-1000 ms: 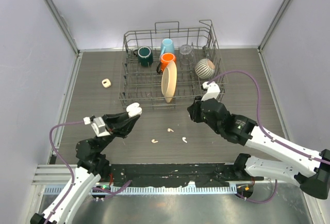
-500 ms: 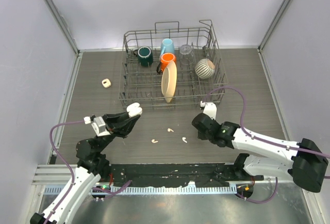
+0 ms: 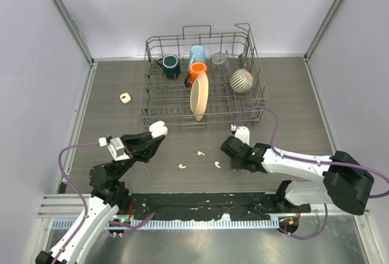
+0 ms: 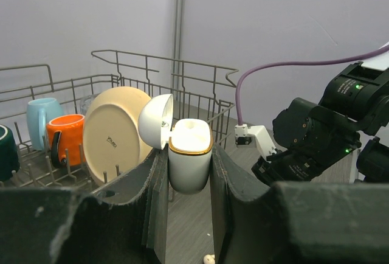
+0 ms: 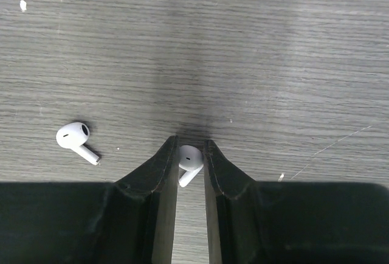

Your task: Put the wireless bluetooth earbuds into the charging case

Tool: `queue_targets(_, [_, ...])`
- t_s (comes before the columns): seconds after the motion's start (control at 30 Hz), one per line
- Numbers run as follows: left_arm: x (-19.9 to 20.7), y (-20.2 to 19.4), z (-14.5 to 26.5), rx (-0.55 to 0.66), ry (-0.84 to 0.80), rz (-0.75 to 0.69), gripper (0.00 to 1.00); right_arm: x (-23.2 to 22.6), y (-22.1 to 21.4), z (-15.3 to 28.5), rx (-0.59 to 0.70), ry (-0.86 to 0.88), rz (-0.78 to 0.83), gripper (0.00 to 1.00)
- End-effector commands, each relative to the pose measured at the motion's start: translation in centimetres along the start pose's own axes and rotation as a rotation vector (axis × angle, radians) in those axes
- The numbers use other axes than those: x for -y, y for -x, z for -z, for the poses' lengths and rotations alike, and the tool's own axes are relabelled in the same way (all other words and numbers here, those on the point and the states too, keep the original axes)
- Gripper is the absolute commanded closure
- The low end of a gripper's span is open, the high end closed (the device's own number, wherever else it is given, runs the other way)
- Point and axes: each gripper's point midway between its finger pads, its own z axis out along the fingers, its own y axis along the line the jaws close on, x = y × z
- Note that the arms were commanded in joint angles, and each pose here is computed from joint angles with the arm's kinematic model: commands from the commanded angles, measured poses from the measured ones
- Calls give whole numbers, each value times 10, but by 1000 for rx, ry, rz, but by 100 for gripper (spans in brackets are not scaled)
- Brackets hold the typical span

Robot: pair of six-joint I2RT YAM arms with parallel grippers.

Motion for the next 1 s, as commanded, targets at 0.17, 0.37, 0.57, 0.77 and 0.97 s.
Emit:
queue_targets(0.17, [2,15,-3,41,-9,-17,100,-10,3,-4,-12,20,-59,86])
queue_targets(0.37, [3,14,-3,39,-11,-15,100,-10,2,-2,-31,20,-65,73])
queue_targets(0.57, [3,14,-2,39,-8,-18,100,-10,2,1,-45,8,-75,62])
queue_targets(0.77, [3,14,-1,38,-8,-18,100,-10,1,3,-49,5,-97,61])
queue_targets(0.97, [3,14,-1,40,-7,-18,100,-8,-1,0,-56,-12,-100,67])
